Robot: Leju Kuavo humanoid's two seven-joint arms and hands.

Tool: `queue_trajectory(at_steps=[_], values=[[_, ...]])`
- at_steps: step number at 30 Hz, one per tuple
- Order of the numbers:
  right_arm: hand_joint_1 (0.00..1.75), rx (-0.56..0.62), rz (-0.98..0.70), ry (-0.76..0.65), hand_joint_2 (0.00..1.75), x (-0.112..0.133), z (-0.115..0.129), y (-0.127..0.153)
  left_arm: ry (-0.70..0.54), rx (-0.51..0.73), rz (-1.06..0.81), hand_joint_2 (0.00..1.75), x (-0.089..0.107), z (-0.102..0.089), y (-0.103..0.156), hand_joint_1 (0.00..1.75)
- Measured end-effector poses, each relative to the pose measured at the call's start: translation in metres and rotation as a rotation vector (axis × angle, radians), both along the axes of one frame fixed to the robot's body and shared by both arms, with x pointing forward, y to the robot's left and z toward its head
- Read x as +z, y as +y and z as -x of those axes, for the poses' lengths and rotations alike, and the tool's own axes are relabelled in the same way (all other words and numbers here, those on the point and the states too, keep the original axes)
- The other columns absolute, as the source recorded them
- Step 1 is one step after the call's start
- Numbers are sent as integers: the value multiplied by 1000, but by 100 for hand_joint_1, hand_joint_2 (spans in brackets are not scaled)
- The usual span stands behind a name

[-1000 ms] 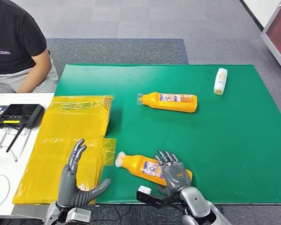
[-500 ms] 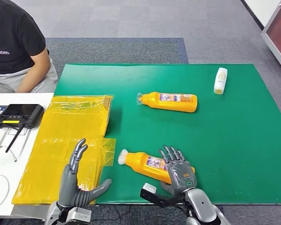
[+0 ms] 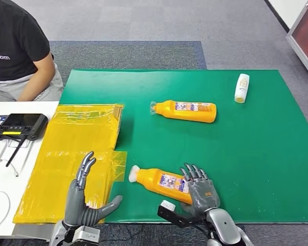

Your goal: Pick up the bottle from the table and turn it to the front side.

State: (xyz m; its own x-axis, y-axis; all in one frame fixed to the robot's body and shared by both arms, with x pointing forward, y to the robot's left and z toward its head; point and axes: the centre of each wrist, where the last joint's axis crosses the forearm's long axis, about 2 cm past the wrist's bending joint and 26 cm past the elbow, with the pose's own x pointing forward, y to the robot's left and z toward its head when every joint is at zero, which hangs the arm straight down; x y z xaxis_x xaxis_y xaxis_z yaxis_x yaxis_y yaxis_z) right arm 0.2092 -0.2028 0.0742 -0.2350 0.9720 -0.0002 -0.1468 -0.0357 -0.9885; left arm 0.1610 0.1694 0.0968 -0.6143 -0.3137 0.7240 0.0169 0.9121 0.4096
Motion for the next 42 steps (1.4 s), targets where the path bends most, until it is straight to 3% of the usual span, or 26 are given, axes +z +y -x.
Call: queue_trajectory(at_steps=[8, 12, 34, 38, 42], values=[[1, -45, 21, 76, 175, -6, -5, -5, 3, 1, 8, 175, 0, 0, 0, 0], [169, -54, 15, 98, 175, -9, -9, -7, 6, 0, 14, 175, 0, -1, 1, 0], [175, -23, 1, 77, 175, -30, -36, -16, -1, -14, 25, 175, 0, -5, 5, 0], [175, 19, -114, 56, 175, -34, -35, -15, -8, -21, 30, 175, 1, -7, 5, 0], [175, 85, -388, 71, 175, -36, -30, -13, 28, -69, 106, 175, 1, -9, 4, 0]])
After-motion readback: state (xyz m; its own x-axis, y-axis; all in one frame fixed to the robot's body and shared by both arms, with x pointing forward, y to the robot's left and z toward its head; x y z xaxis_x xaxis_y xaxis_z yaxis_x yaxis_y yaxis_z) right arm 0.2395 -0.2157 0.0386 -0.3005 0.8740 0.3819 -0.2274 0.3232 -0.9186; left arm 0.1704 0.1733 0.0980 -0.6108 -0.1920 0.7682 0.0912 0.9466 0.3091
